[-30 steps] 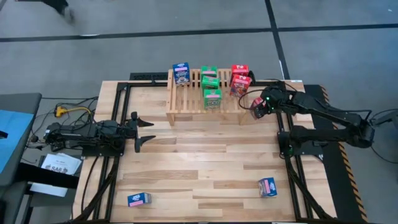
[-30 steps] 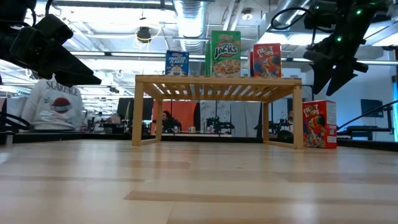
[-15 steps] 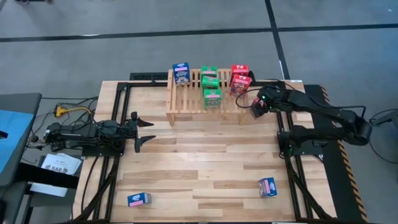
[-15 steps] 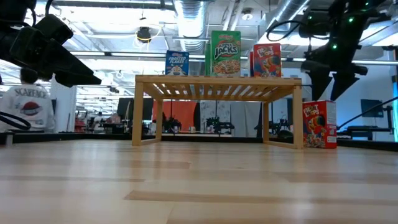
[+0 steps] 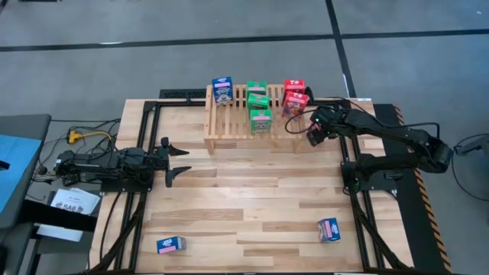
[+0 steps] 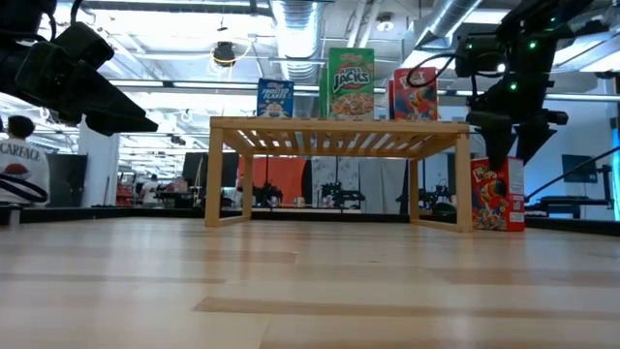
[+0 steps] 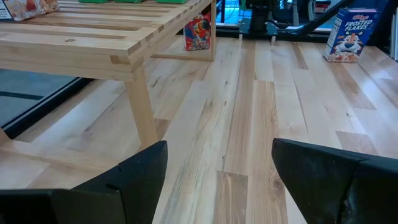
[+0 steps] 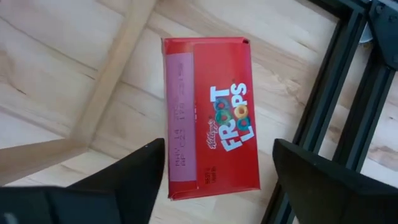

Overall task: Stack cereal on shelf
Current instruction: Put the red cereal box on the shelf aligned with the other red cereal box

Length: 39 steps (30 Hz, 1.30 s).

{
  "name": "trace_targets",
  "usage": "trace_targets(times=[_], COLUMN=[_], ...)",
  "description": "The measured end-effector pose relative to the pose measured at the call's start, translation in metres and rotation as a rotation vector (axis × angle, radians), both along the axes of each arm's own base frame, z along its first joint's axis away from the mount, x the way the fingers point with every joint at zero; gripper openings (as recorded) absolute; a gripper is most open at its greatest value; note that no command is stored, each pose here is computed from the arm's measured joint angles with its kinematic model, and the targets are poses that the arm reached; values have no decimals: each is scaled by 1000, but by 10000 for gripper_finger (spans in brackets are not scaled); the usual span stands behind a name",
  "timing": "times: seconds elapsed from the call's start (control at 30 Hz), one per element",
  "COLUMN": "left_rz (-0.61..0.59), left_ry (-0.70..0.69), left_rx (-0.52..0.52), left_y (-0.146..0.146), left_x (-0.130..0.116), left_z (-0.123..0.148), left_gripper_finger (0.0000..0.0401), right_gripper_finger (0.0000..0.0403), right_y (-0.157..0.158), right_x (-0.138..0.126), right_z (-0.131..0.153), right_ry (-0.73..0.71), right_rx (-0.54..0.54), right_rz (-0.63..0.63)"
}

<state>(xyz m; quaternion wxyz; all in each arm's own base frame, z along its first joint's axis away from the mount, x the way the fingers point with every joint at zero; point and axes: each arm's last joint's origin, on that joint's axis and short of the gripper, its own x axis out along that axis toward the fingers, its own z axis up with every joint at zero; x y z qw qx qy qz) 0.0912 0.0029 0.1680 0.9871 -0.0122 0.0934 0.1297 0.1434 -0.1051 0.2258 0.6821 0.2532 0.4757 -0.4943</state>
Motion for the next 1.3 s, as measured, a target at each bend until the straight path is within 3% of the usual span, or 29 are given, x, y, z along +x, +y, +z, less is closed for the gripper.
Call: trace_targets(times=[0.5, 0.83, 1.3], left_rz=[0, 0, 0], left_ry=[0, 0, 0], left_rx=[0, 0, 0], left_y=[0, 0, 0], left_x=[0, 0, 0], left_z=[0, 0, 0], left_gripper_finger=[279, 279, 279], right_gripper_finger=[208, 206, 204], right_y=[2, 9, 45], right_x=[0, -2, -14], right_z=[0, 14, 91], right_ry=[-26, -15, -31], right_rx=[40, 104, 109], right_rz=[7, -3, 110])
